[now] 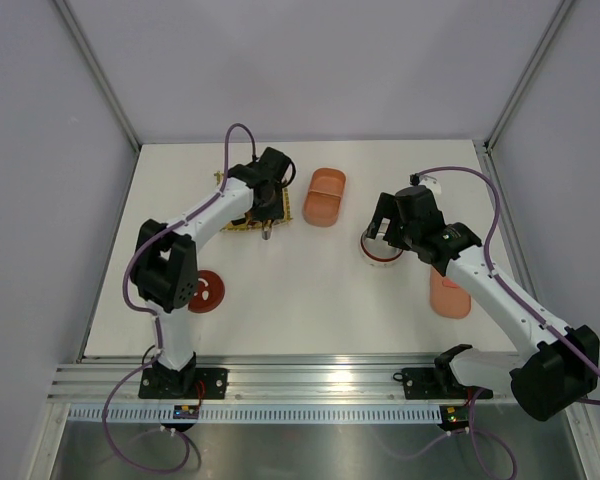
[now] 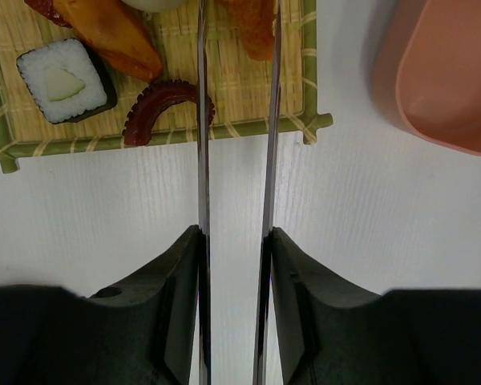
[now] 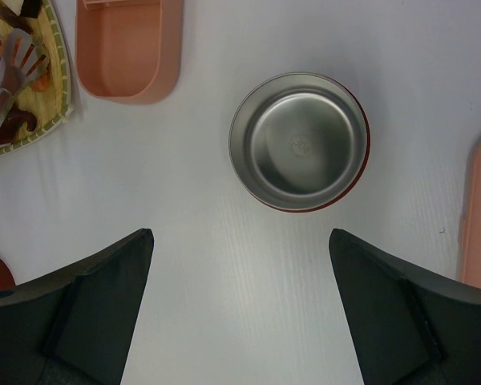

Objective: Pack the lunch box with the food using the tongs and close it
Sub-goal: Pick up the fake food from the plate.

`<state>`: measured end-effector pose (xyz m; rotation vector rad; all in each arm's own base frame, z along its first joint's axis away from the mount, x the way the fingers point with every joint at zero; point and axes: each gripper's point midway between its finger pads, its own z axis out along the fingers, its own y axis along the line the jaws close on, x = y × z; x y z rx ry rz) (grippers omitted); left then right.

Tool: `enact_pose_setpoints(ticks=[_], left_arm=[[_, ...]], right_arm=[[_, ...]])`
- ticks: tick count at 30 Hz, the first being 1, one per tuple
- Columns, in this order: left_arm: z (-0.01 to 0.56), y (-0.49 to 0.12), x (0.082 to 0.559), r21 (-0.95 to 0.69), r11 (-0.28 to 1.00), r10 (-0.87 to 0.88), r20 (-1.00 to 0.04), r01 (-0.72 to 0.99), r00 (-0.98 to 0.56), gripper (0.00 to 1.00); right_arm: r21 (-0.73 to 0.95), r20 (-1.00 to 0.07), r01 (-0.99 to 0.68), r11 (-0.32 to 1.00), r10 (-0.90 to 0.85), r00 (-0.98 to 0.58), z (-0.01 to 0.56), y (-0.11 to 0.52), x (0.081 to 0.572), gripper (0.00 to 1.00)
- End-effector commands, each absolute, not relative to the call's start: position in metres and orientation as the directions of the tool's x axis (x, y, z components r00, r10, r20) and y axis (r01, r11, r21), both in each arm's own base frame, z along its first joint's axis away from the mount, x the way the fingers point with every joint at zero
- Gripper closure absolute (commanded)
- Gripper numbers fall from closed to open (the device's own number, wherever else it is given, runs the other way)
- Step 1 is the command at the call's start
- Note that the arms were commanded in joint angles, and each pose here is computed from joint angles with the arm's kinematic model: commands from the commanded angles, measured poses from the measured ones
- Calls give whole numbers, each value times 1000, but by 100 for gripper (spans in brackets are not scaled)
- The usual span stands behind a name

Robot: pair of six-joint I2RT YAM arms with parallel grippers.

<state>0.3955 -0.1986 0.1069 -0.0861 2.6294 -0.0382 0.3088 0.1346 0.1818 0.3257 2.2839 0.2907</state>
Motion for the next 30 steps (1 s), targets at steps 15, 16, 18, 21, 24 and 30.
enact_pose_setpoints(ticks=[15,16,18,21,24,30], left_arm=[[178,-189,384,-102,994,-88,-616,-32,-783,100],[182,-191,383,-111,994,-84,-620,-19,-780,100],[187,-195,379,-109,994,-65,-625,5,-778,100],[195,-203,375,-109,992,-22,-627,61,-778,100],[203,-220,366,-145,979,21,-626,143,-780,100],[218,-258,343,-185,934,124,-631,304,-766,100]], right_arm=[[334,-689,133,933,338,-640,188,137,309,0],[332,-693,139,933,342,-635,189,136,310,0],[300,-703,169,939,337,-626,188,128,311,0],[223,-718,246,943,330,-613,187,109,311,1],[183,-726,287,940,326,-605,189,99,313,1],[225,-670,404,887,442,-597,189,58,321,1]])
